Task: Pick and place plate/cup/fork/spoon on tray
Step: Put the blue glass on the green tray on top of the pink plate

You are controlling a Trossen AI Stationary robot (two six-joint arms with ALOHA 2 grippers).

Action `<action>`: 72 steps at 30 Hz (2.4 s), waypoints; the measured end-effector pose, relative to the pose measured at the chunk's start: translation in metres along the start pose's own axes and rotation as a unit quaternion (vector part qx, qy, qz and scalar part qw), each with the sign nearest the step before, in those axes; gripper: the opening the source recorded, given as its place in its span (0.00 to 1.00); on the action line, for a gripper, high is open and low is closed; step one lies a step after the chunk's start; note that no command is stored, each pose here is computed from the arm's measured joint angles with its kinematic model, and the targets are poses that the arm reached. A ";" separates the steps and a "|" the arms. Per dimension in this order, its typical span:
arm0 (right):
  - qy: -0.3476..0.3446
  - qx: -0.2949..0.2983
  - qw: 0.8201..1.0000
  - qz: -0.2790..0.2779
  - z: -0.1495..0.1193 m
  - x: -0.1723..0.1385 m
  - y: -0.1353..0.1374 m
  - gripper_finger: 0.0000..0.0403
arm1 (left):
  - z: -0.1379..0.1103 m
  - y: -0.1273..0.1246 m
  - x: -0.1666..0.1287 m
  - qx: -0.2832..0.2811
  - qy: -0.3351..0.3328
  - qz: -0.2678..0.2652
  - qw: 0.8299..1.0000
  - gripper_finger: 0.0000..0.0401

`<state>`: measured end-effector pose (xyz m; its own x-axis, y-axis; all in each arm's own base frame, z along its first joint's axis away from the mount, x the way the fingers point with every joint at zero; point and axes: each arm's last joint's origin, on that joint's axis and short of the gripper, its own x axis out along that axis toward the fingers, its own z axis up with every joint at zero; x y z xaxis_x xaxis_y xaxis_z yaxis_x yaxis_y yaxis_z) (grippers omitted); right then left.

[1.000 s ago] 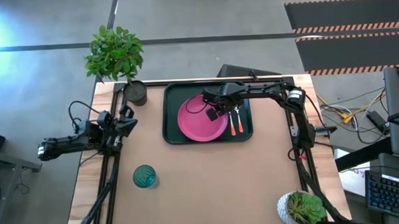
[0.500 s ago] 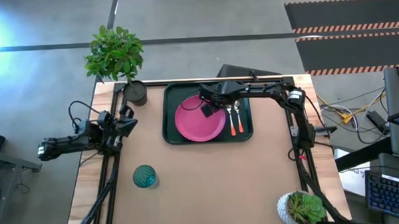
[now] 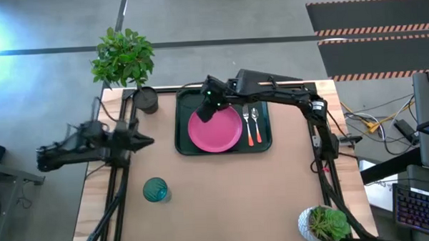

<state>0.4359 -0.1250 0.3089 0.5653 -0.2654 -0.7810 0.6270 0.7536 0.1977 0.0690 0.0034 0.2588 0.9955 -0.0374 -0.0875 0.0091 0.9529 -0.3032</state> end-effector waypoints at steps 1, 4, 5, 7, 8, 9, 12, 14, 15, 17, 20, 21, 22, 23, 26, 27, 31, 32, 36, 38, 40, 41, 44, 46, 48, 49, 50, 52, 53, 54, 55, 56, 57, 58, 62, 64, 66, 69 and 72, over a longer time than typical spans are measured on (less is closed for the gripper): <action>-0.013 -0.007 1.000 0.009 0.005 -0.007 0.005 0.31 | 0.011 -0.004 -0.005 0.009 0.015 0.002 1.000 0.00; -0.049 -0.032 0.998 0.032 0.017 -0.029 0.017 0.31 | 0.038 -0.014 -0.015 0.021 0.085 0.019 0.996 0.01; -0.060 -0.039 0.997 0.038 0.021 -0.036 0.020 0.31 | 0.045 -0.017 -0.017 0.018 0.110 0.025 0.993 0.03; -0.080 -0.050 0.994 0.048 0.027 -0.047 0.024 0.31 | 0.057 -0.020 -0.014 0.009 0.163 0.031 0.986 0.08; -0.088 -0.055 0.993 0.052 0.029 -0.053 0.026 0.31 | 0.061 -0.022 -0.011 0.004 0.189 0.026 0.982 0.11; -0.093 -0.060 0.992 0.055 0.031 -0.058 0.028 0.31 | 0.065 -0.023 -0.007 -0.003 0.214 0.017 0.977 0.14; -0.107 -0.073 0.990 0.063 0.035 -0.072 0.032 0.31 | 0.069 -0.025 0.008 -0.027 0.278 -0.011 0.960 0.25; -0.111 -0.081 0.988 0.067 0.037 -0.083 0.033 0.31 | 0.070 -0.025 0.019 -0.050 0.320 -0.032 0.946 0.30; -0.113 -0.084 0.988 0.069 0.038 -0.088 0.034 0.31 | 0.069 -0.025 0.024 -0.062 0.343 -0.042 0.936 0.33; -0.120 -0.086 0.986 0.073 0.038 -0.098 0.033 0.31 | 0.066 -0.025 0.032 -0.089 0.385 -0.068 0.916 0.35; -0.124 -0.087 0.985 0.084 0.037 -0.115 0.031 0.31 | 0.057 -0.024 0.046 -0.117 0.435 -0.088 0.889 0.36; -0.123 -0.090 0.985 0.085 0.037 -0.119 0.030 0.31 | 0.053 -0.023 0.050 -0.122 0.449 -0.085 0.881 0.36; -0.124 -0.095 0.984 0.085 0.036 -0.123 0.029 0.31 | 0.049 -0.022 0.053 -0.126 0.462 -0.082 0.874 0.36; -0.128 -0.098 0.983 0.086 0.036 -0.127 0.028 0.31 | 0.047 -0.021 0.058 -0.128 0.471 -0.078 0.869 0.36; -0.129 -0.111 0.982 0.084 0.035 -0.137 0.026 0.31 | 0.040 -0.017 0.072 -0.129 0.498 -0.058 0.856 0.36; -0.129 -0.115 0.981 0.084 0.034 -0.139 0.025 0.31 | 0.038 -0.017 0.076 -0.130 0.506 -0.055 0.851 0.36; -0.128 -0.126 0.980 0.082 0.032 -0.150 0.022 0.31 | 0.030 -0.016 0.093 -0.128 0.538 -0.042 0.832 0.36; -0.126 -0.127 0.980 0.082 0.031 -0.152 0.022 0.31 | 0.028 -0.017 0.097 -0.132 0.546 -0.038 0.827 0.36; -0.114 -0.133 0.981 0.077 0.028 -0.157 0.019 0.31 | 0.023 -0.021 0.110 -0.140 0.568 -0.025 0.811 0.36; -0.111 -0.137 0.982 0.075 0.027 -0.158 0.018 0.31 | 0.024 -0.026 0.114 -0.123 0.571 -0.022 0.811 0.36; -0.106 -0.141 0.982 0.073 0.026 -0.158 0.018 0.31 | 0.027 -0.033 0.118 -0.107 0.570 -0.016 0.815 0.36; -0.105 -0.142 0.982 0.073 0.026 -0.158 0.018 0.31 | 0.030 -0.037 0.119 -0.100 0.566 -0.015 0.818 0.36; -0.103 -0.148 0.981 0.072 0.026 -0.158 0.018 0.31 | 0.039 -0.047 0.122 -0.107 0.558 -0.008 0.823 0.36; -0.103 -0.148 0.981 0.072 0.026 -0.158 0.018 0.31 | 0.041 -0.054 0.121 -0.117 0.561 0.001 0.819 0.36; -0.103 -0.148 0.981 0.072 0.026 -0.158 0.018 0.31 | 0.040 -0.058 0.118 -0.128 0.568 0.012 0.813 0.36; -0.103 -0.148 0.981 0.072 0.026 -0.158 0.018 0.31 | 0.040 -0.060 0.117 -0.134 0.572 0.017 0.809 0.36; -0.103 -0.149 0.981 0.071 0.026 -0.158 0.018 0.31 | 0.039 -0.062 0.115 -0.141 0.575 0.020 0.806 0.36; -0.103 -0.152 0.980 0.071 0.026 -0.158 0.018 0.31 | 0.037 -0.066 0.113 -0.147 0.578 0.023 0.802 0.36; -0.103 -0.153 0.980 0.071 0.026 -0.158 0.018 0.31 | 0.036 -0.067 0.112 -0.147 0.579 0.026 0.802 0.36; -0.104 -0.153 0.980 0.071 0.026 -0.158 0.018 0.31 | 0.035 -0.068 0.112 -0.147 0.579 0.030 0.801 0.36; -0.104 -0.154 0.980 0.071 0.026 -0.158 0.018 0.31 | 0.034 -0.069 0.112 -0.143 0.580 0.034 0.801 0.36; -0.103 -0.154 0.980 0.071 0.026 -0.158 0.018 0.31 | 0.032 -0.069 0.113 -0.139 0.581 0.038 0.801 0.36; -0.103 -0.154 0.980 0.071 0.026 -0.157 0.018 0.31 | 0.031 -0.070 0.114 -0.137 0.583 0.039 0.800 0.36; -0.103 -0.155 0.980 0.071 0.026 -0.157 0.018 0.31 | 0.029 -0.070 0.115 -0.135 0.586 0.042 0.798 0.36; -0.097 -0.157 0.979 0.090 0.025 -0.157 0.019 0.31 | 0.020 -0.071 0.122 -0.129 0.602 0.050 0.786 0.36; -0.096 -0.158 0.978 0.093 0.025 -0.158 0.020 0.31 | 0.015 -0.071 0.125 -0.127 0.612 0.057 0.778 0.36; -0.096 -0.159 0.978 0.093 0.024 -0.158 0.020 0.31 | 0.009 -0.070 0.128 -0.126 0.621 0.065 0.771 0.36; -0.096 -0.160 0.978 0.094 0.024 -0.158 0.021 0.31 | -0.001 -0.066 0.130 -0.123 0.635 0.080 0.758 0.36; -0.096 -0.164 0.977 0.094 0.024 -0.158 0.021 0.31 | -0.013 -0.063 0.132 -0.127 0.651 0.098 0.742 0.36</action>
<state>0.3729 -0.0816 0.4502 0.7634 -0.1883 -0.6179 0.3155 0.9434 0.1023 0.1989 -0.0651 0.2541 0.0386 -0.3225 -0.9458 -0.3074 0.8968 -0.3183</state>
